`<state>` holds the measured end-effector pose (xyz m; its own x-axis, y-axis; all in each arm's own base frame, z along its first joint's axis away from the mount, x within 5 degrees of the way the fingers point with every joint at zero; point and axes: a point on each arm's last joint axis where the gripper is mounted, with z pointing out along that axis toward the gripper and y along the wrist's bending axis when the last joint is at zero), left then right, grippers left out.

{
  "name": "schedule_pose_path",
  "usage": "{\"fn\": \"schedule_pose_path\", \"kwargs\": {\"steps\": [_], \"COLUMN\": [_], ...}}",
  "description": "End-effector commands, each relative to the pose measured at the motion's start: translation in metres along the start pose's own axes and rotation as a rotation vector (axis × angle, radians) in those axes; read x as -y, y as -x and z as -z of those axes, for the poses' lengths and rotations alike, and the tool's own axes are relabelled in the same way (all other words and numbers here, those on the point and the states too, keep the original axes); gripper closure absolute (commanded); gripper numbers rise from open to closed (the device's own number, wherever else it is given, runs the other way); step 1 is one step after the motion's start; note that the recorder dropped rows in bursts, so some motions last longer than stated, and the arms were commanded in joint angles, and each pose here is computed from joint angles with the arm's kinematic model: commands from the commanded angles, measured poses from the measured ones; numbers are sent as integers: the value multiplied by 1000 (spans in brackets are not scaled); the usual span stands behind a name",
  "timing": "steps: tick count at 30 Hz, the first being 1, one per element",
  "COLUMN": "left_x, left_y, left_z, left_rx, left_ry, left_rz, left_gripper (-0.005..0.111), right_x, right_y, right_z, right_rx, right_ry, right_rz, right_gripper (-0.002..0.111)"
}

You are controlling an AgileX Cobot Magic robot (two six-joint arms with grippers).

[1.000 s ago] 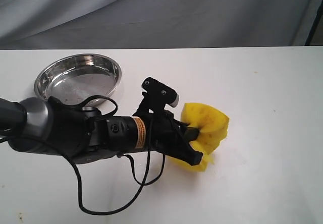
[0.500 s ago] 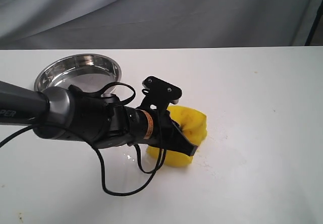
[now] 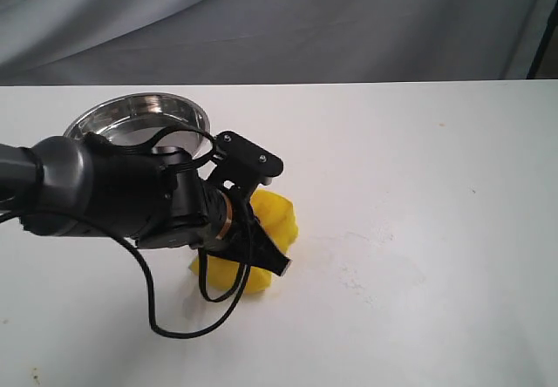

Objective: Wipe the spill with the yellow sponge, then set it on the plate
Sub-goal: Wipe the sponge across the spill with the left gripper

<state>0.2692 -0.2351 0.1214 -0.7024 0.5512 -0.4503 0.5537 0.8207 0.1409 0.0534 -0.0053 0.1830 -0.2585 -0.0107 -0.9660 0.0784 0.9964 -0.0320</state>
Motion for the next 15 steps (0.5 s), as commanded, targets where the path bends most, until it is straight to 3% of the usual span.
{"fn": "schedule_pose_path", "kwargs": {"steps": [1,4,15], "left_x": [-12,-22,-88], "left_y": [-27,-37,-73], "left_z": [2,-1,-11], "left_rx": [-138,-172,-280], "left_ry": [102,151,259], "left_rz": [-31,0,207], "left_gripper": [107,107,107], "right_x": [0,0,0], "right_y": [-1,-1,-1], "right_z": [0,0,0], "right_rx": [5,5,5], "right_ry": [2,2,2], "right_rz": [7,7,7], "right_gripper": [108,108,108]}}
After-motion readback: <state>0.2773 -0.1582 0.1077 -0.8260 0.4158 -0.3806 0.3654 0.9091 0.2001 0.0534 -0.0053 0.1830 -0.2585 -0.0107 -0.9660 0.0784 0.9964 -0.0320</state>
